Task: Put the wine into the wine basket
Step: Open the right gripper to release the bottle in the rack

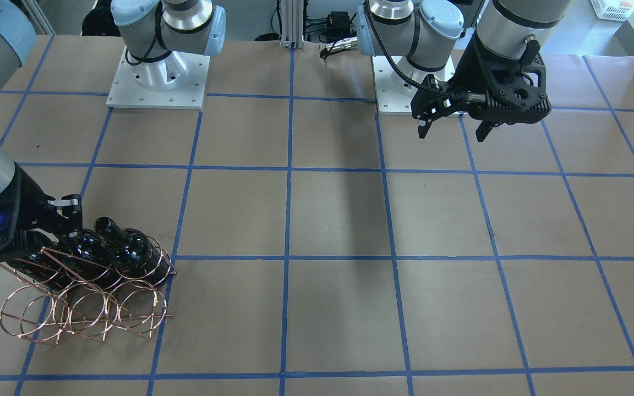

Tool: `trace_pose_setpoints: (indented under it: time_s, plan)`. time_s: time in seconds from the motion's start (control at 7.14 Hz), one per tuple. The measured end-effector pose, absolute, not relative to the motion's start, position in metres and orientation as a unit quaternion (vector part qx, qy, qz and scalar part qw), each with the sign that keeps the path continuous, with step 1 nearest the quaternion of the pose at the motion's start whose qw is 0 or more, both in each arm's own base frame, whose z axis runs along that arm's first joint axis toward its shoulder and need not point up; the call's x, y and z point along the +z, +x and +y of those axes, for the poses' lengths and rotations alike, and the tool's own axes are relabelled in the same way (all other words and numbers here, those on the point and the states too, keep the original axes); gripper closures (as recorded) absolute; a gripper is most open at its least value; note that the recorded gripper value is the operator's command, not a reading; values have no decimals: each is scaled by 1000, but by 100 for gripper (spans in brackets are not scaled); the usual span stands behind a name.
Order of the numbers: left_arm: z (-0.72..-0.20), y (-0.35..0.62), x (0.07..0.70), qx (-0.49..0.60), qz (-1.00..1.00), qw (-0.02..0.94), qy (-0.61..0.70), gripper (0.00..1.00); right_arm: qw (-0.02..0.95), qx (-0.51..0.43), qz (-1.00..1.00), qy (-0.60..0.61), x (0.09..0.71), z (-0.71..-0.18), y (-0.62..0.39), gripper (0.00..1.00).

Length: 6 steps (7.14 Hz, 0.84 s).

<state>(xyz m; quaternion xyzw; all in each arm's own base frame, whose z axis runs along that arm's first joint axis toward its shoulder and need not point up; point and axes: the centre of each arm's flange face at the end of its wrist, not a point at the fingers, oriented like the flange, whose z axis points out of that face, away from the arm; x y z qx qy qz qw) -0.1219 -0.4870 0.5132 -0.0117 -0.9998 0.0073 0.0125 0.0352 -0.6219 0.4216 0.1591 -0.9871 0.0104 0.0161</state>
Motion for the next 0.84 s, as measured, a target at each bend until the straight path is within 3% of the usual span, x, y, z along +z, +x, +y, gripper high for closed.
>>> trace_pose_setpoints:
  time_s: [0.28, 0.84]
  plan:
    - [-485, -122, 516, 11, -1000, 14, -13, 0, 22, 30, -987, 157, 456, -603, 40, 0]
    - [-494, -114, 514, 22, -1000, 10, 3, 0, 27, 43, -990, 135, 554, -514, 59, 0]
